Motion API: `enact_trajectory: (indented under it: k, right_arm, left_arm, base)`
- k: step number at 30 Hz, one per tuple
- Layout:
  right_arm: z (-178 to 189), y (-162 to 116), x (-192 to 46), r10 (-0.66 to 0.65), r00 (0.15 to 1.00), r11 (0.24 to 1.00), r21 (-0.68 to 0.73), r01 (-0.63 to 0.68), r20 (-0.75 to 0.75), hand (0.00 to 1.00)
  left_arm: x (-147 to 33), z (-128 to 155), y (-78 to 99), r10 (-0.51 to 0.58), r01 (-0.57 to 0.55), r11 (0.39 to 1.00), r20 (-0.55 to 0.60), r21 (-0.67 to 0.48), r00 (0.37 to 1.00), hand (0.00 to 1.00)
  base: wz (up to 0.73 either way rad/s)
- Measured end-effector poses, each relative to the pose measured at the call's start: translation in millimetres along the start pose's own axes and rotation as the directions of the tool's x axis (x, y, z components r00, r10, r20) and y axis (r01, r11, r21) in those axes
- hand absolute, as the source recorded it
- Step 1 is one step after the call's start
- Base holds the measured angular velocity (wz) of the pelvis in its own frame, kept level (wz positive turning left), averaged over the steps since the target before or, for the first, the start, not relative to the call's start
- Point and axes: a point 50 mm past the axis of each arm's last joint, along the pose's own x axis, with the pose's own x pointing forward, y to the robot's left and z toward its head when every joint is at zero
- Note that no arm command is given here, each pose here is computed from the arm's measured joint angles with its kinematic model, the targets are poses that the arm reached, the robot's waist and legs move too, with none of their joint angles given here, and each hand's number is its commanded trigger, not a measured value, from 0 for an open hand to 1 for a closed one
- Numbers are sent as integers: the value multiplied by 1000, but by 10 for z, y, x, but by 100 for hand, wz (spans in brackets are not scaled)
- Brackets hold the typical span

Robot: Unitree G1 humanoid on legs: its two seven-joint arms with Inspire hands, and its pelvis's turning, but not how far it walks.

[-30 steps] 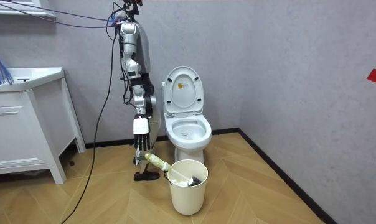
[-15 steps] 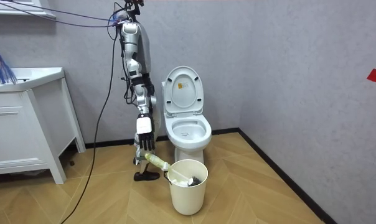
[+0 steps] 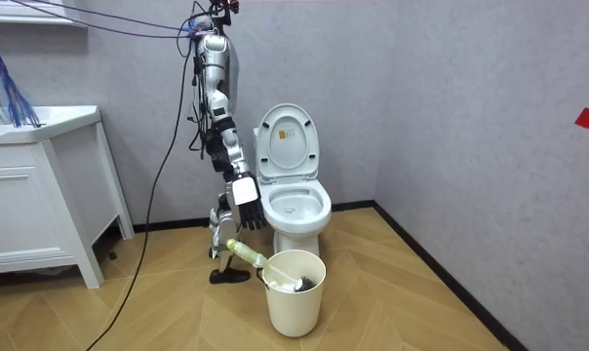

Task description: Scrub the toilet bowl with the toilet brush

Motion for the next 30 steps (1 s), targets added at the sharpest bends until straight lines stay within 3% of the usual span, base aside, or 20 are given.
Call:
enact_trajectory:
  k: [8, 11, 21, 30]
  right_arm:
    - [218, 99, 21, 17, 999, 1000, -19, -16, 27, 0]
    - [399, 121, 36, 16, 999, 1000, -8, -16, 46, 0]
    - [619, 42, 71, -1, 996, 998, -55, 5, 86, 0]
    - [858, -113, 107, -25, 988, 994, -100, 40, 153, 0]
  left_arm:
    - [55, 464, 90, 53, -58, 998, 143, 31, 988, 0]
    - [68, 630, 104, 64, -62, 998, 183, -13, 981, 0]
    - [85, 842, 155, 65, -58, 997, 215, -42, 974, 0]
    - [58, 1153, 239, 128, -119, 992, 296, -49, 947, 0]
  base:
    - [6]
    - [6]
    - [1]
    - [2]
